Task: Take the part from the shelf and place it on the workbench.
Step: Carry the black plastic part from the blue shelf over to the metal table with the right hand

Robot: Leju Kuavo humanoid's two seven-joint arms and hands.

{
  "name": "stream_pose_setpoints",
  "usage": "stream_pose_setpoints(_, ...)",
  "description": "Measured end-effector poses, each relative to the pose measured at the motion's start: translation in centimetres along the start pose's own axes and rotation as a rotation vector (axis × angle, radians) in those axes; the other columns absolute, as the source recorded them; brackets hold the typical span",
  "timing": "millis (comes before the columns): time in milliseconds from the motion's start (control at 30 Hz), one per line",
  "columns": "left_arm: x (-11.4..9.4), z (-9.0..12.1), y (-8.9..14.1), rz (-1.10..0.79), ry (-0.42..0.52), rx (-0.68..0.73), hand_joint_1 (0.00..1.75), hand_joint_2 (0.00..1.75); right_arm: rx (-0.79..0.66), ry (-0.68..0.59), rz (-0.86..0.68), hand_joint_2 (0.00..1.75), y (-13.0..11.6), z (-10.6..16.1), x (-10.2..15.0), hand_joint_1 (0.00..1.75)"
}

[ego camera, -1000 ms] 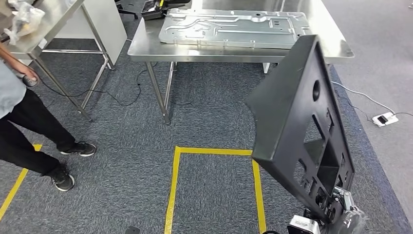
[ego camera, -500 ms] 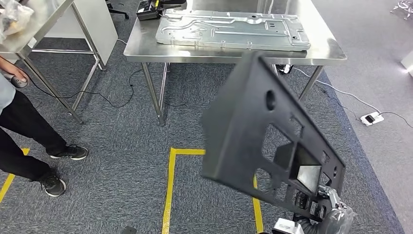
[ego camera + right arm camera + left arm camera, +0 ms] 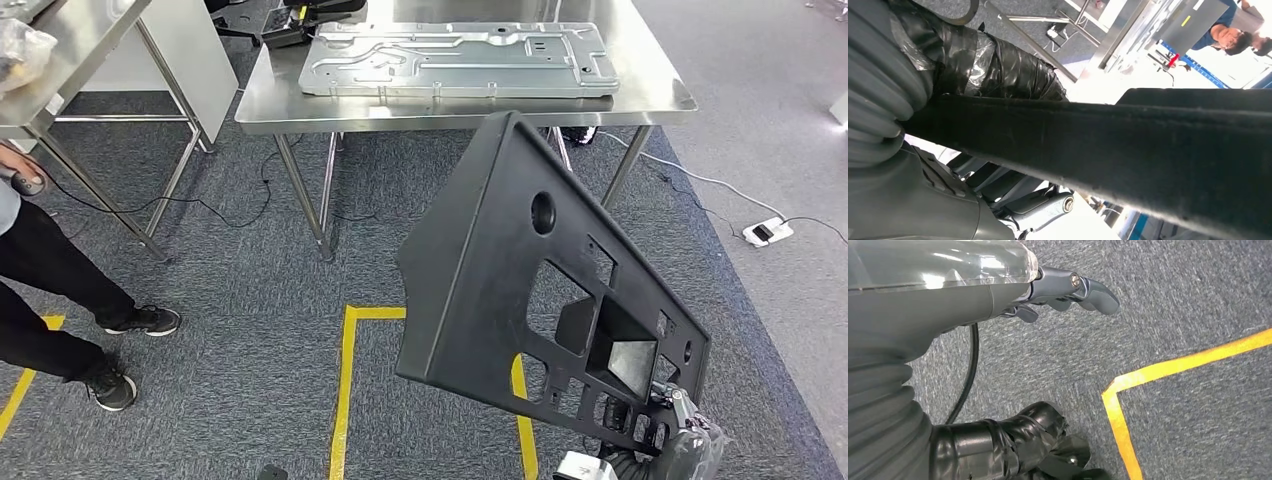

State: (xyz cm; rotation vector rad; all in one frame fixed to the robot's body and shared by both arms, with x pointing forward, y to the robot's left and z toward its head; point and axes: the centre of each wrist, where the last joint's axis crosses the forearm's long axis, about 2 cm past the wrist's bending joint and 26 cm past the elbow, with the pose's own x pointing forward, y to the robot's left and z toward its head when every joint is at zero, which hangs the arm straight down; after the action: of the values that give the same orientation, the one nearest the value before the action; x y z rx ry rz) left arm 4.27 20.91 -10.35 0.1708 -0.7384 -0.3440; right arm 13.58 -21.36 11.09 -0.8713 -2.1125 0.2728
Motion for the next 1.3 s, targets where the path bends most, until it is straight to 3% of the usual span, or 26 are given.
stream_pose_setpoints(367,-0.21,0.04,0.17,-0.003,-0.008,-0.009,0.0,1.75,-0.016,0.076,-0.052,1.75,0.2,0.09,-0.12,1.75)
stream_pose_setpoints(1300,-0.25,-0.01,0.31,-0.007,-0.011,-0.016,0.0,1.75,-0.033,0.044,-0.067,1.75,0.42,-0.16,0.08,1.75)
